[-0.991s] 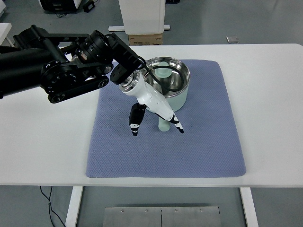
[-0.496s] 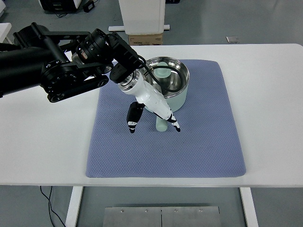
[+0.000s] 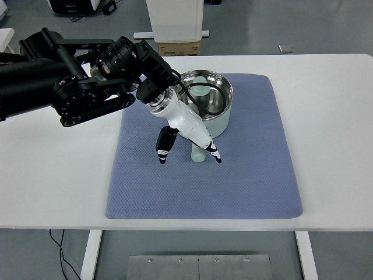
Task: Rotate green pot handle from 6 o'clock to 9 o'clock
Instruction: 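Pull the held handle toward the left arm, turning the saucepan, then keep swinging the handle around the pot toward the left arm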
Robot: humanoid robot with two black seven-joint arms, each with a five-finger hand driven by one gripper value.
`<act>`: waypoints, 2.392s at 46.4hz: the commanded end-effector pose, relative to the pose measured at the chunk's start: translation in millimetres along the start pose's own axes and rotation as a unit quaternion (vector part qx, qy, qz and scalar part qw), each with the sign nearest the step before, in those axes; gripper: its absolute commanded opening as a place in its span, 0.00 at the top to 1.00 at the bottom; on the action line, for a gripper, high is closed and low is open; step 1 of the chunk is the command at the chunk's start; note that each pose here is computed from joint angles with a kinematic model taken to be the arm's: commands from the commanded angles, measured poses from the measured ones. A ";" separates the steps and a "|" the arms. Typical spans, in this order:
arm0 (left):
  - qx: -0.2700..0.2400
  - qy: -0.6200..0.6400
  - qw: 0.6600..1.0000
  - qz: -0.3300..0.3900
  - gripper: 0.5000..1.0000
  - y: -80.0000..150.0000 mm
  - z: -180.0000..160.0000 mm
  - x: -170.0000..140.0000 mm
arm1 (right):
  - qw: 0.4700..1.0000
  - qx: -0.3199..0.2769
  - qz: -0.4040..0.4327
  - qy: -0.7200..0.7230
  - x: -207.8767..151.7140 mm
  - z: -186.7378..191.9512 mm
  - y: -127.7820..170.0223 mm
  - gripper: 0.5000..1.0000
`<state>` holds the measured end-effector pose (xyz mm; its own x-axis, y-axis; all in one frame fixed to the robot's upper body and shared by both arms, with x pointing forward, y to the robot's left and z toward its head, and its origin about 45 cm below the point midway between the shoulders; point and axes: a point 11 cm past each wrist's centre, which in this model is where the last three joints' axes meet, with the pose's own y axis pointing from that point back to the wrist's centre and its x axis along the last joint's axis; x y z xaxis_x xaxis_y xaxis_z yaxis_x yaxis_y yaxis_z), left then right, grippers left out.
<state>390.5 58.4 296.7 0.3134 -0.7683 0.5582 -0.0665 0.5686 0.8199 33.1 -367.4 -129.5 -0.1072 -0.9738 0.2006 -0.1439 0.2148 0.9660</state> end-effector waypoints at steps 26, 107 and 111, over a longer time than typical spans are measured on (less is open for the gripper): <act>0.015 -0.018 1.000 -0.010 0.00 -0.1 -3.7 -1.1 | 1.000 0.000 0.000 0.000 -0.1 0.0 0.0 0.00; 0.031 -0.029 0.999 -0.020 0.00 32.6 -8.5 -22.0 | 1.000 0.000 0.000 0.000 -0.1 0.0 0.0 0.00; 0.034 -0.030 0.999 -0.021 0.00 36.3 -9.9 -24.7 | 1.000 0.000 0.000 0.000 0.1 0.0 0.0 0.00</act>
<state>389.2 97.3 310.5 0.2589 -0.8080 0.5293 -0.1152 0.5183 0.8474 33.1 -367.3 -129.5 -0.1074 -0.9738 0.2002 -0.1439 0.2145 0.9661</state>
